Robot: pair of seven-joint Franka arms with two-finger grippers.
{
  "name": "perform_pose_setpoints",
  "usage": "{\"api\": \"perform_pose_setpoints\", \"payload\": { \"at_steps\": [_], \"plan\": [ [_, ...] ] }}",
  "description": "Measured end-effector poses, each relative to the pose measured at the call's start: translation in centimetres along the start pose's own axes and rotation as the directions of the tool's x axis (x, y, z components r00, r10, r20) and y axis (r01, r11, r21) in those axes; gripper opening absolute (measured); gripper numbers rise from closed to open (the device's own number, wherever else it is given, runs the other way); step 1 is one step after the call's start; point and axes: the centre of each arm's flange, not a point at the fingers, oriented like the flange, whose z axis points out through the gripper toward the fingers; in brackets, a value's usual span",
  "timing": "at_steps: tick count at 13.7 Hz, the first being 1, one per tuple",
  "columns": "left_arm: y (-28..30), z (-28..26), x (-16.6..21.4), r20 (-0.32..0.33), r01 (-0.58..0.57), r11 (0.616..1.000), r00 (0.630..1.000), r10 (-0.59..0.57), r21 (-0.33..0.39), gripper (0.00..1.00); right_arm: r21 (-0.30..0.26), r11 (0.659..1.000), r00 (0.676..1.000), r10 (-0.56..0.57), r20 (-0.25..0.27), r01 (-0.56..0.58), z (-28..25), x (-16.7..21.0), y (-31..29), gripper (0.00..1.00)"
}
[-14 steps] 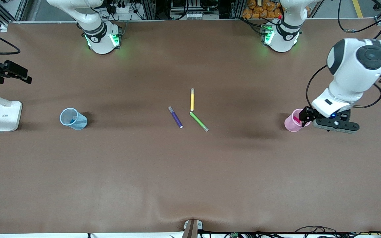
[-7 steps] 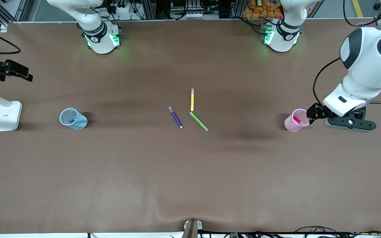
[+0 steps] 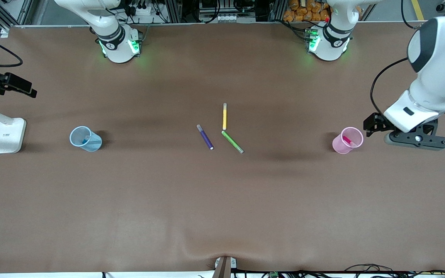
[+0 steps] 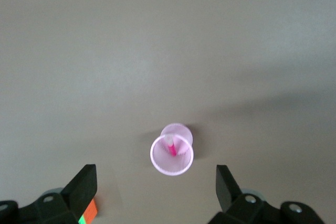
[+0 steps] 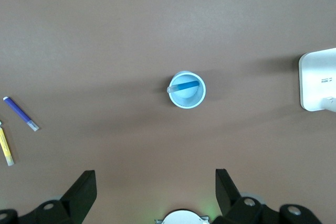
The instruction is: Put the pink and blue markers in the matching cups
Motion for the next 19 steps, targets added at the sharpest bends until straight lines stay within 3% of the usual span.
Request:
{"api": "perform_pose_setpoints", "payload": {
  "at_steps": [3, 9, 14, 19],
  "plan": [
    [-1.6, -2.4, -0.7, 0.062, 0.065, 0.995, 0.996, -0.060, -0.081, 1.00, 0.003, 1.000, 1.000, 0.027, -0.004, -0.027, -0.2, 0.0, 1.2, 1.00],
    [-4.0, -8.2, -3.2, 0.161, 0.111, 0.990, 0.982, -0.096, -0.089, 1.00, 0.005, 0.999, 0.999, 0.036, -0.011, -0.036, -0.6, 0.0, 1.7, 1.00],
    [-5.8, -11.4, -6.2, 0.197, 0.142, 0.986, 0.973, -0.123, -0.085, 1.00, 0.005, 0.999, 0.999, 0.045, 0.001, -0.045, -1.1, -0.4, 2.2, 1.00],
    [-5.7, -12.4, -7.4, 0.192, 0.129, 0.988, 0.975, -0.111, -0.088, 1.00, 0.003, 0.999, 0.999, 0.033, 0.000, -0.033, -1.3, -0.4, 1.5, 1.00]
  ]
}}
